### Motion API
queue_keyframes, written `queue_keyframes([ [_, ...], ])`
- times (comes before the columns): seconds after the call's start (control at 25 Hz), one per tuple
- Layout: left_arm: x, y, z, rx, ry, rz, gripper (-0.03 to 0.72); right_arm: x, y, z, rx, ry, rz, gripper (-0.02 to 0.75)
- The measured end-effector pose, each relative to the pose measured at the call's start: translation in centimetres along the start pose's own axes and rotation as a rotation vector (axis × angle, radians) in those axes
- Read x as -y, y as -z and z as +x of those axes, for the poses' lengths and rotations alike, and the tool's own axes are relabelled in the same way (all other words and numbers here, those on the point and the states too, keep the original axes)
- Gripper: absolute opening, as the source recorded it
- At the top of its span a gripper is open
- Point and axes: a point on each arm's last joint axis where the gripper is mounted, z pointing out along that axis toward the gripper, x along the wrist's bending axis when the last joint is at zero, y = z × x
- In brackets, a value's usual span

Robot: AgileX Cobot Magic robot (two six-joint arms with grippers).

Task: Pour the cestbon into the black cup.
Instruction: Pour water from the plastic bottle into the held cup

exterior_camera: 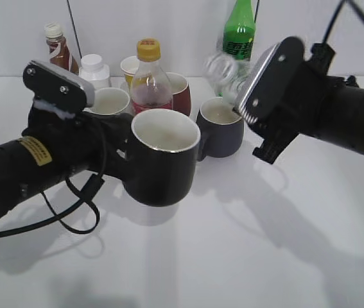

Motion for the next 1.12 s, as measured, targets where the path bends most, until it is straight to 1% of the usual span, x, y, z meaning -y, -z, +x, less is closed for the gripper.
queue_keyframes([
  [0.16,0.0,0.0,-0.4,0.018,-0.009,-0.002,0.043,-0.5,0.0,0.5,-0.011,0.16,-0.016,0.475],
  [0.4,0.0,0.0,-0.5,0.025,-0.017,-0.001,0.043,-0.9,0.1,0.4,0.024,0.312,-0.033,0.475],
  [0.56,0.0,0.0,-0.7,0.044,-0.039,-0.004,0.043,-1.1,0.1,0.2,0.057,0.386,-0.046,0.475],
  [0.72,0.0,0.0,-0.8,0.05,-0.046,-0.005,0.043,-1.2,0.1,0.1,0.07,0.457,-0.048,0.475],
  [1.0,-0.1,0.0,-0.8,0.055,-0.051,-0.005,0.043,-1.6,0.2,-0.5,0.145,0.551,-0.073,0.475],
  [1.12,-0.1,0.1,-1.2,0.068,-0.055,-0.006,0.043,-1.8,0.2,-0.7,0.179,0.586,-0.083,0.475],
])
